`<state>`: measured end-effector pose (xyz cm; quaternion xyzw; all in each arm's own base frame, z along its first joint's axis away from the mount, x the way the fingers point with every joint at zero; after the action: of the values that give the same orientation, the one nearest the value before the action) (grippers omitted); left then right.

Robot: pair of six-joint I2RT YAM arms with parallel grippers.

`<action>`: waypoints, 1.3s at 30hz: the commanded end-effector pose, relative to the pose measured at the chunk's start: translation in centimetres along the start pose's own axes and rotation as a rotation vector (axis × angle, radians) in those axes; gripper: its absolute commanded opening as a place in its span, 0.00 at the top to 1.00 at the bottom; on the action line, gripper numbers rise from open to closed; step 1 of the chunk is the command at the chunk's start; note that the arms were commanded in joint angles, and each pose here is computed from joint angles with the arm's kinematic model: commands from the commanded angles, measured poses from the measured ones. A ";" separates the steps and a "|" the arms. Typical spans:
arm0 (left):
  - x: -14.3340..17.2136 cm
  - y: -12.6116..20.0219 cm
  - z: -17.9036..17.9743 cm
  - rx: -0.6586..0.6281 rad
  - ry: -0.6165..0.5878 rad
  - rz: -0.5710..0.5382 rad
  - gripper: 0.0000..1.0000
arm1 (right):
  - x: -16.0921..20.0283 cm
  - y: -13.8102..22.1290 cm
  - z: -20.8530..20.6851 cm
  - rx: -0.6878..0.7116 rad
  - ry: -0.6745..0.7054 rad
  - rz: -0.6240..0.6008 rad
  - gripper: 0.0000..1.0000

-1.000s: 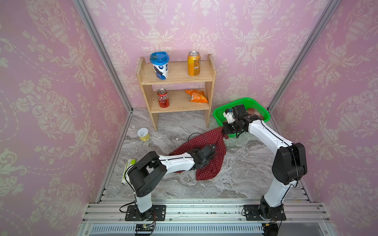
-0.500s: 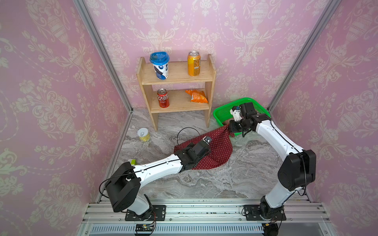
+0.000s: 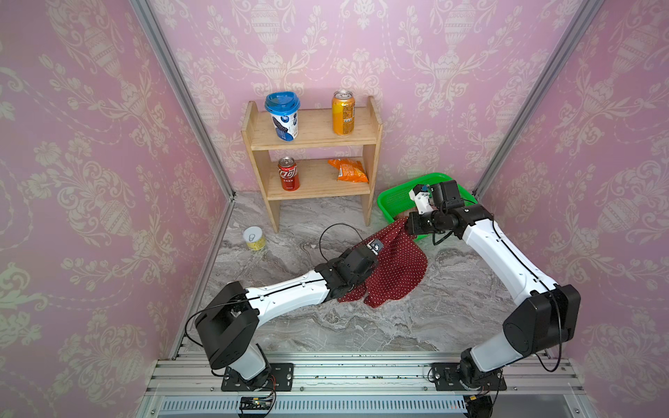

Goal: Roll up the skirts
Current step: Flatten out the skirt at the center of the board.

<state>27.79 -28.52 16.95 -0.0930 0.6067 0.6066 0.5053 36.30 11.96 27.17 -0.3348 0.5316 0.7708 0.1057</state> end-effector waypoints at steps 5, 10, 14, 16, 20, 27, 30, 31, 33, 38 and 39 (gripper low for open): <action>0.4 -3.2 -2.2 0.092 0.033 0.036 0.60 | 0.9 -1.9 -0.4 -0.014 -0.007 0.028 1.00; 0.2 -4.0 -2.8 0.132 0.025 0.057 0.66 | 0.9 -2.4 -0.7 -0.004 -0.001 0.038 1.00; -0.1 -3.7 -1.3 0.080 0.032 0.062 0.99 | 0.9 -1.9 -1.1 0.021 -0.001 0.044 1.00; -0.9 -2.3 0.3 0.021 0.038 0.023 1.00 | 0.8 -1.0 -1.4 0.043 -0.003 0.036 1.00; -4.1 2.9 4.9 -0.109 0.081 -0.135 1.00 | 0.1 1.6 -1.7 0.082 -0.009 -0.008 1.00; -8.9 13.3 11.1 -0.202 0.100 -0.360 1.00 | -1.9 6.9 -0.6 0.110 0.024 -0.071 1.00; -10.0 17.1 12.4 -0.194 0.114 -0.422 1.00 | -2.7 9.7 0.2 0.119 0.039 -0.112 1.00; -10.3 18.1 12.6 -0.183 0.117 -0.436 1.00 | -2.9 10.4 0.5 0.118 0.042 -0.122 1.00; -10.7 19.9 13.0 -0.159 0.124 -0.455 1.00 | -3.5 12.1 1.0 0.118 0.053 -0.151 1.00; -11.4 20.6 13.1 -0.152 0.068 -0.442 1.00 | -5.8 14.1 1.6 0.117 0.082 -0.197 1.00; -11.6 20.3 13.2 -0.159 0.053 -0.437 1.00 | -6.3 14.0 1.6 0.110 0.087 -0.202 1.00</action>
<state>25.02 -20.51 41.06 -0.2780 0.5713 0.4768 0.6074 31.81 10.98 42.32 -0.4443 0.4856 0.7355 0.1604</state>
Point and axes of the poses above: each gripper's point midway between its finger pads, its own y axis back along the fingers, its own z axis along the line the jaws close on, x = y × z, the point moved 6 cm from there along y, back along the fingers, and after that the axes turned 11 degrees about y, right-handed, at the moved point
